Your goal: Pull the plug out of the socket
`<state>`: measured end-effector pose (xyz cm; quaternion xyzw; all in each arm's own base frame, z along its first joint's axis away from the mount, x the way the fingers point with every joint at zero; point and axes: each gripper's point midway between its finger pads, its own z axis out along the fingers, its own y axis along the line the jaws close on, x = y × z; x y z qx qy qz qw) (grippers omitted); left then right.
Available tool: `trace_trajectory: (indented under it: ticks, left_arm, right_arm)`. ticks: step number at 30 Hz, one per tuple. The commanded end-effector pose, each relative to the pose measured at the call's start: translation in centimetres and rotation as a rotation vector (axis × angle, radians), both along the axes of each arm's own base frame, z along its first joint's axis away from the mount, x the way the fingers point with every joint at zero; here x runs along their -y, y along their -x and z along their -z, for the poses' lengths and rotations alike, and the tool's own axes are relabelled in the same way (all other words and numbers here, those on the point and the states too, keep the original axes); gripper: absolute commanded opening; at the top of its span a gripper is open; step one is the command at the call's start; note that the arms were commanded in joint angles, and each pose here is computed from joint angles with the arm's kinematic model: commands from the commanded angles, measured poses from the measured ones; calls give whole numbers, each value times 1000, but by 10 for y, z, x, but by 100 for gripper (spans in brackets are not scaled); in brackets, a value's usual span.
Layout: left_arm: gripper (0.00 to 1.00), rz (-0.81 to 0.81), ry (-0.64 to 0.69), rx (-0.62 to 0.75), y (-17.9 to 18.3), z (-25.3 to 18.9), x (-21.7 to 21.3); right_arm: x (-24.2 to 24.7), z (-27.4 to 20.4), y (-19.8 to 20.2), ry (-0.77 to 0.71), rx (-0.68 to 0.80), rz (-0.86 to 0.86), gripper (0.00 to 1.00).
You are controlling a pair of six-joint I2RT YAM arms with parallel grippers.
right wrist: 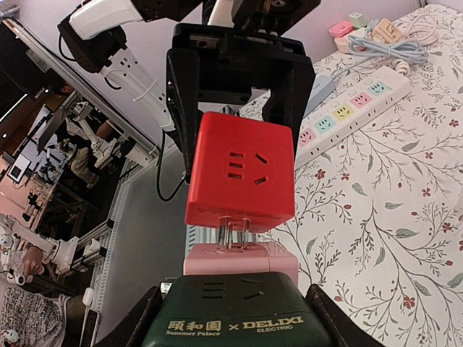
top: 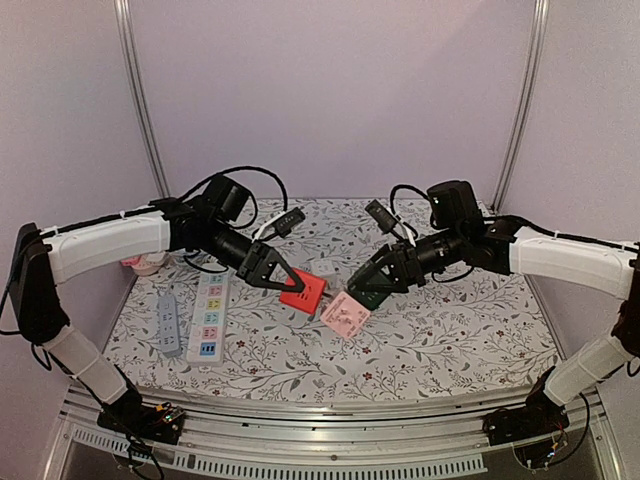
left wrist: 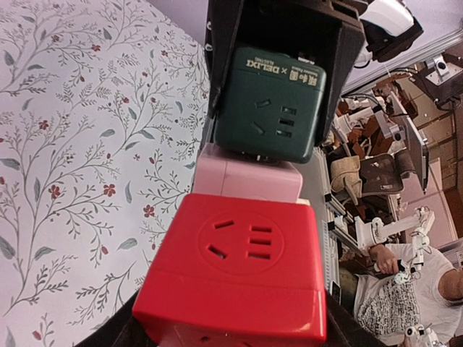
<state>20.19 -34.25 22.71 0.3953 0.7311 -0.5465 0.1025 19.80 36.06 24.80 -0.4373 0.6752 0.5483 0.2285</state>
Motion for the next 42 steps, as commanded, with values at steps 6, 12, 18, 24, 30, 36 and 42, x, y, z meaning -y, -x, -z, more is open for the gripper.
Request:
trace_trajectory:
  ticks: [6,12,18,24,30,36,42]
  left_arm:
    - [38,-17,75,74,-3,-37,-9]
    - [35,-18,62,48,-4,-31,-7]
    - [34,-19,48,42,-5,-28,-7]
    - [32,-16,44,37,-5,-26,-6]
    - [29,-45,19,67,-10,-23,-8]
    - [27,-60,39,98,-11,-35,-14]
    - [27,-101,64,160,-15,-53,-28]
  right_arm:
    - [-9,-3,-9,2,30,-11,26]
    - [-13,21,-11,119,53,5,26]
    - [-20,33,-3,163,83,-58,26]
    - [-25,43,2,206,81,-76,26]
    - [-27,43,7,198,76,-106,25]
    - [-25,36,9,163,66,-119,25]
    - [-20,20,1,86,39,-93,25]
